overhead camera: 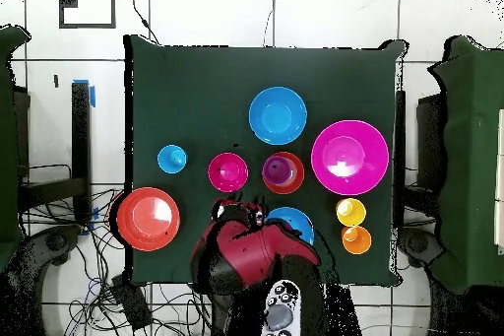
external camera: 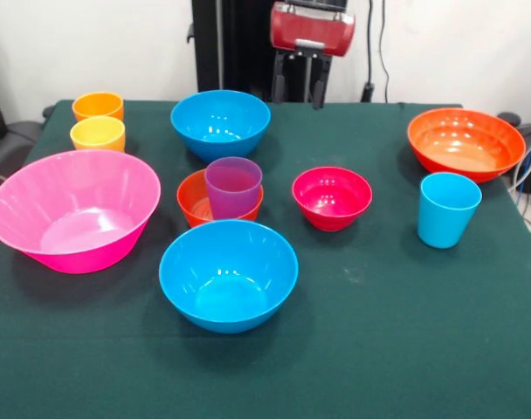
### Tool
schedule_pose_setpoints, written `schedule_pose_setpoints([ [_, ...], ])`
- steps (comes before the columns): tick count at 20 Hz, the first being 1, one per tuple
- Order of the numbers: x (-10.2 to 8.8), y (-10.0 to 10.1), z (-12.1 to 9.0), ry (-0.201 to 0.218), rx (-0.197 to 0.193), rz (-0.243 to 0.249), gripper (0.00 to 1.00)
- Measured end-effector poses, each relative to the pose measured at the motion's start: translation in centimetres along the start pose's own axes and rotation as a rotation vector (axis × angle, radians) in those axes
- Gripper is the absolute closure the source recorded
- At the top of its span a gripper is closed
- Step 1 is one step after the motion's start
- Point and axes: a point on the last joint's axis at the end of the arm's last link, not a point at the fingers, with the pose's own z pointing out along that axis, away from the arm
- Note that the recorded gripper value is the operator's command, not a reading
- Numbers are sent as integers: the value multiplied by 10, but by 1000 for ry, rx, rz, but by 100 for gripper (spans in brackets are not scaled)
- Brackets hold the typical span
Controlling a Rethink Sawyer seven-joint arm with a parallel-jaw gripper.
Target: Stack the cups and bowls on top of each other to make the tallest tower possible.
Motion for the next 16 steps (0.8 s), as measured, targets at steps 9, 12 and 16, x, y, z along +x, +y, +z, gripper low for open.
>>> schedule_pose_setpoints([
  [9,20,-2,21,59,-3,39,0],
  [12,30,1,34,72,-20,42,0],
  [16,39,4,44,75,-42,46,0],
])
